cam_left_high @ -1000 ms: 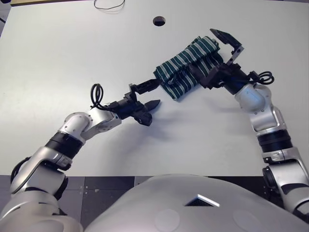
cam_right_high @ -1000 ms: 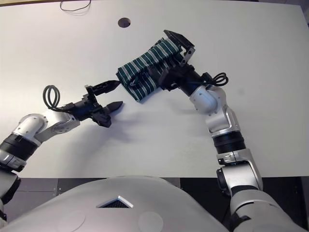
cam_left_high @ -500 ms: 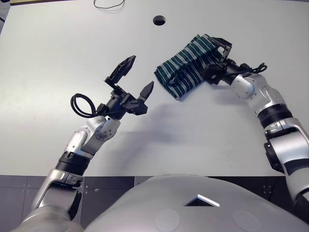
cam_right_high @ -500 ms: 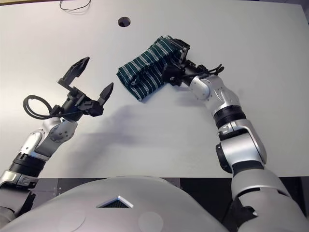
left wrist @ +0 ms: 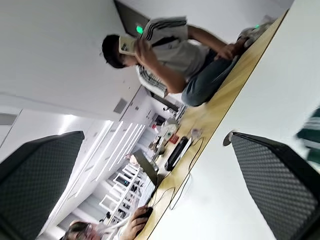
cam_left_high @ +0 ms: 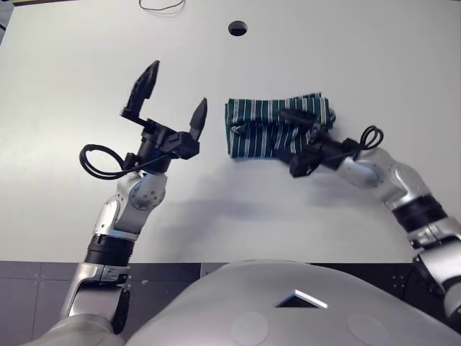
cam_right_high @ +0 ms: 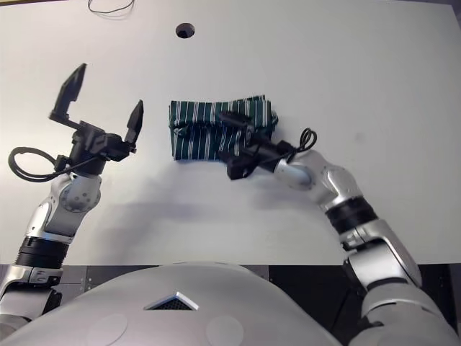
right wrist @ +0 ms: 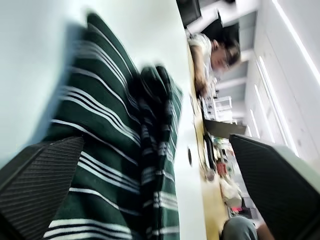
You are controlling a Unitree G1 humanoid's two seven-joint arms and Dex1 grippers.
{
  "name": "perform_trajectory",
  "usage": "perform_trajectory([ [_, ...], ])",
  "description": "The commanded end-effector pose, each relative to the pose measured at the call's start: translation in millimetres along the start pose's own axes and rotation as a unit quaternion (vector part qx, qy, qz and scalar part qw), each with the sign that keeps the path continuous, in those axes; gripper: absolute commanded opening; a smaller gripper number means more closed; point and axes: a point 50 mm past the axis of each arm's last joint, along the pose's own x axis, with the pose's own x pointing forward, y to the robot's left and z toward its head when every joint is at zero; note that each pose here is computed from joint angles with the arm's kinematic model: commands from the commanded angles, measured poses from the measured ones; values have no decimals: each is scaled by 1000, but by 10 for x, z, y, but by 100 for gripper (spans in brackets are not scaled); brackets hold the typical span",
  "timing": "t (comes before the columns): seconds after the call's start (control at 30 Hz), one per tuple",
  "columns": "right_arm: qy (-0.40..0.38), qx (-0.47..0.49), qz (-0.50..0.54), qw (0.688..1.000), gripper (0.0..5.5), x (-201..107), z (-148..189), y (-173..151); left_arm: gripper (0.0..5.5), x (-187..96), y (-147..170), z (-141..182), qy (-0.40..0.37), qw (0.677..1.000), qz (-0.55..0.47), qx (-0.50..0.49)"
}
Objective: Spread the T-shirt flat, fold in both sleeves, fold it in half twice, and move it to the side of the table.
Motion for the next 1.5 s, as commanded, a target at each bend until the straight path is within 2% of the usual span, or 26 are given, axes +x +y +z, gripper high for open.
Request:
perform_trajectory([
  [0.03, 1, -17, -12, 1000, 533, -21, 355, -146, 550, -20, 163, -65, 31, 997, 65, -8],
  [0.13, -33, 7, -50, 998, 533, 93, 599, -244, 550, 3, 224, -105, 41, 995, 90, -14],
  [0.23, -27, 15, -89, 996, 533, 108, 612, -364, 550, 9, 255, -127, 48, 993, 110, -22],
  [0.47, 51, 25, -43, 997, 533, 165, 88, -150, 550, 59, 266, -137, 48, 990, 128, -35],
  [0.63, 72, 33, -21, 997, 533, 249, -177, -27, 550, 90, 246, -147, 46, 990, 127, -39],
  [0.8, 88, 49, -47, 994, 533, 309, -330, -73, 550, 96, 228, -172, 48, 990, 124, -42],
  [1.1, 124, 103, -105, 981, 533, 293, -645, -448, 550, 109, 136, -180, 50, 990, 116, -56],
  [1.33, 186, 121, -96, 970, 533, 409, -932, -388, 550, 139, 53, -169, 48, 991, 108, -66],
  [1.5, 177, 126, -63, 974, 533, 463, -909, -181, 550, 151, 39, -173, 48, 991, 108, -69],
])
